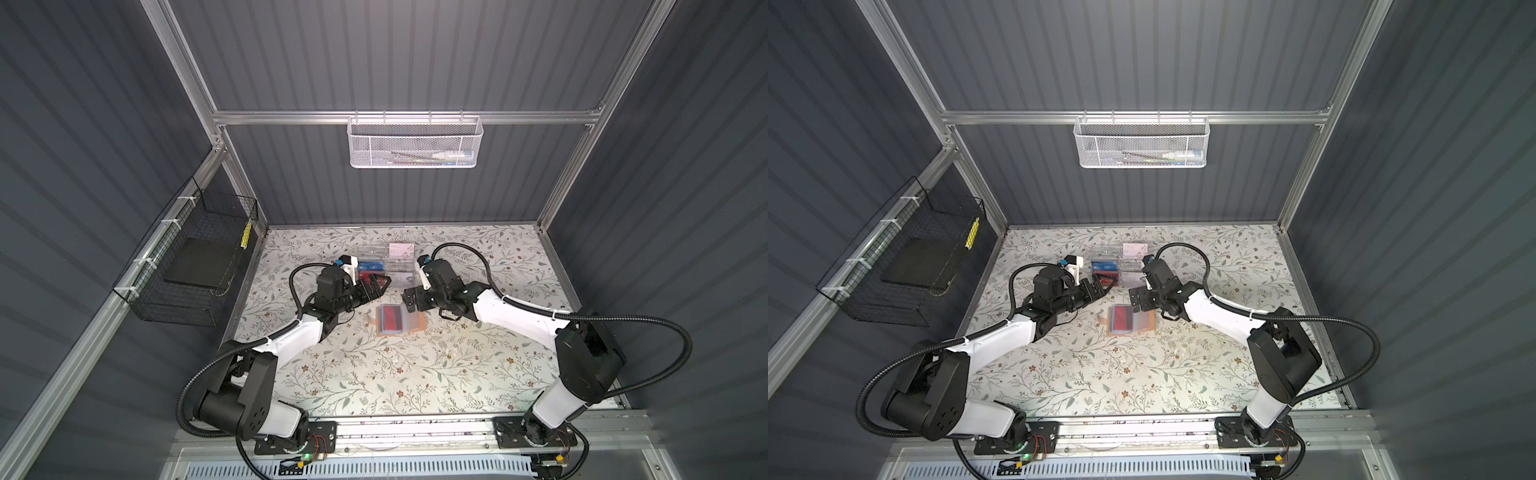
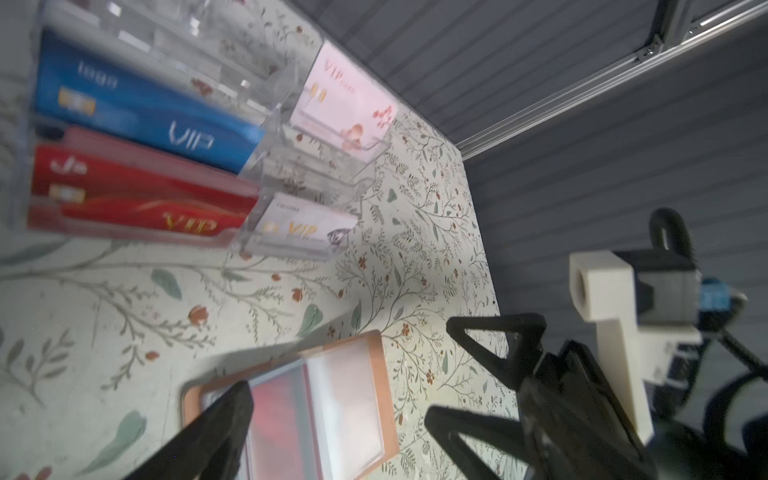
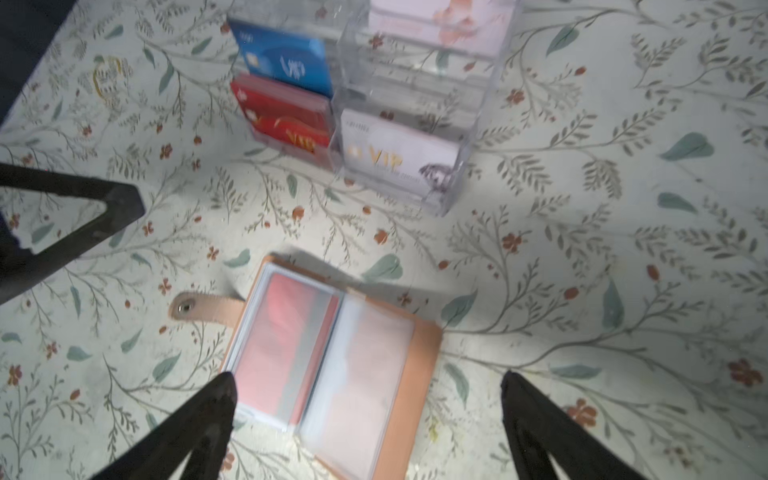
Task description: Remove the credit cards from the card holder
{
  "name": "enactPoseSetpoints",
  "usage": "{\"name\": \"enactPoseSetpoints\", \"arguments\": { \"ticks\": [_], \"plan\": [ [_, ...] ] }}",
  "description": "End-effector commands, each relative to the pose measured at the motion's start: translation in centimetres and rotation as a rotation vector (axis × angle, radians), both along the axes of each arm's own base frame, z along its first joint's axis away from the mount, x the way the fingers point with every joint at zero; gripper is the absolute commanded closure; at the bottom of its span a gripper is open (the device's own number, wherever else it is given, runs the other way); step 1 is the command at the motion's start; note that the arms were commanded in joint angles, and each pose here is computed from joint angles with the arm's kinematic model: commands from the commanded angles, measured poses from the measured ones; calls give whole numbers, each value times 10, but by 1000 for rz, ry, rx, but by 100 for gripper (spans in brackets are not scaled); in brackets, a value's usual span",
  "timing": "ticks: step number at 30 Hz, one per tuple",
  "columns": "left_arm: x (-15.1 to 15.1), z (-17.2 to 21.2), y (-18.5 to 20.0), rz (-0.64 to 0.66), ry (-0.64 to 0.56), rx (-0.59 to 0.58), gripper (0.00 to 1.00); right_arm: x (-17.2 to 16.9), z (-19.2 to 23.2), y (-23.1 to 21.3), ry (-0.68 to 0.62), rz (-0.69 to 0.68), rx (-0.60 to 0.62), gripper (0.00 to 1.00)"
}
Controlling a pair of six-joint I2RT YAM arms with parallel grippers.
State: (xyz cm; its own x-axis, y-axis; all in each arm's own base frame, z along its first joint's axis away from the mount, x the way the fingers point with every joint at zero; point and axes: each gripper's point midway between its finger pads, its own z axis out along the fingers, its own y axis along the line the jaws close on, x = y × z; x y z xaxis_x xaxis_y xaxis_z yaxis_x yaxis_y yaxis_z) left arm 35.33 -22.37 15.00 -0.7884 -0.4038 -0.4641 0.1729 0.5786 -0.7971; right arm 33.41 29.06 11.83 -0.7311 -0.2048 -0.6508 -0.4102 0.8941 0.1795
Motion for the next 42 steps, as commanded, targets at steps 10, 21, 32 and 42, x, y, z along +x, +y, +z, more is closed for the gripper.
{"name": "enactPoseSetpoints", "arguments": {
  "ticks": [10, 21, 32, 42],
  "plan": [
    [-10, -34, -10, 38, 203, -194, 0, -42, -42, 10, -88, -69, -86, 1],
    [-17, -60, -11, 52, 286, -187, 0, -37, -55, 28, -108, -105, -83, 1],
    [-26, -92, -4, 95, 365, -178, 0, -38, -49, 46, -148, -77, -90, 1],
    [-30, -112, 2, 134, 410, -179, 0, -34, -59, 57, -137, -77, -96, 1]
  ]
}}
